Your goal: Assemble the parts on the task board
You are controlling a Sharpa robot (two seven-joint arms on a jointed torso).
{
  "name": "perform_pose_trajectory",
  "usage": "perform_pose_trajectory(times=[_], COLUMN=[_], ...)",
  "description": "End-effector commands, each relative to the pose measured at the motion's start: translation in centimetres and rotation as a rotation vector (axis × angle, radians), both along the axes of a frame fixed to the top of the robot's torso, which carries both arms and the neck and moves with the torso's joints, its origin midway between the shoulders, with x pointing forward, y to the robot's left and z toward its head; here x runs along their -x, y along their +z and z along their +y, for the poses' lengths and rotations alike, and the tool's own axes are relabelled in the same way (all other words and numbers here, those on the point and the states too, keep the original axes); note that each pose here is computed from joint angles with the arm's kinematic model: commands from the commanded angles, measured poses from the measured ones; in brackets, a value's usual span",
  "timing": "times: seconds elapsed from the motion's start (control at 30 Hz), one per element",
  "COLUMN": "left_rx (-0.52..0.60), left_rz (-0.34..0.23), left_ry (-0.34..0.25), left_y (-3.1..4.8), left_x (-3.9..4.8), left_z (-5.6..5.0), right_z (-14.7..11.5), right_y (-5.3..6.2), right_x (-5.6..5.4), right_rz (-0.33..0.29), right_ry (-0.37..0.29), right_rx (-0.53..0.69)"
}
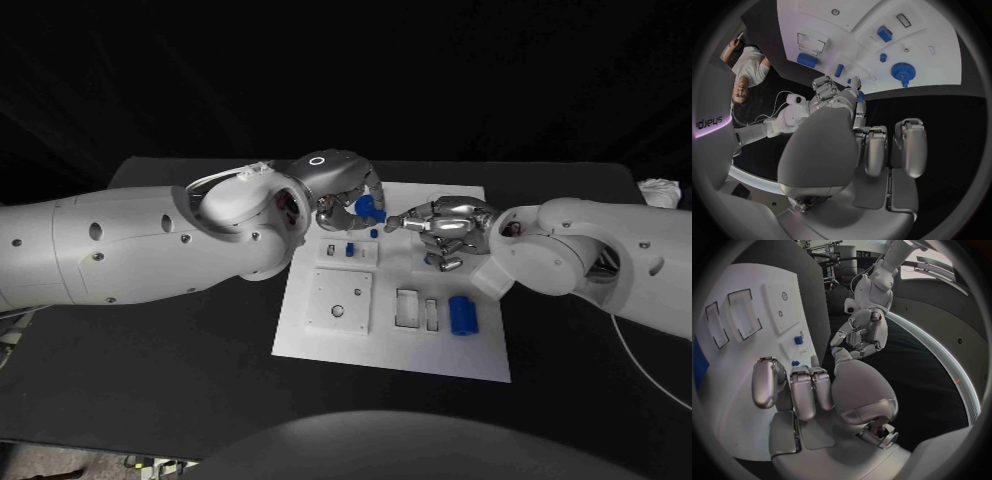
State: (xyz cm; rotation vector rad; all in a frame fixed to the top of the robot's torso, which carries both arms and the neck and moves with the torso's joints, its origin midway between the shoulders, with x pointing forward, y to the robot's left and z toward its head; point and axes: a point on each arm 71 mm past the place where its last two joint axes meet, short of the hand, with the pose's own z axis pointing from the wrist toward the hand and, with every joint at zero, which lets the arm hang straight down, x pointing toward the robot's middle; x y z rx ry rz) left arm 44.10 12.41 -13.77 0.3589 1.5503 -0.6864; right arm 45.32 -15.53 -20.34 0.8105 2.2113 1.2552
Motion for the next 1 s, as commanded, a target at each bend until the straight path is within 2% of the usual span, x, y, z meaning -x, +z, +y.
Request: perform_pose_trajectory(times=[0.03,1.0], left_rx=[-0.011,-0.021], left_rz=[0.004,0.038], left_ry=[-0.014,-0.025], left_y=[-0.09,-0.96], left_x=[0.19,0.22], left_z=[-0.32,-0.86], right_z=[0.18,0.79], right_y=[-0.28,-0.03], right_x=[0.22,0.28], right_rz=[0.081,0.117], right_ry=[-0.017,-0.033], right_rx=[-0.026,-0.119])
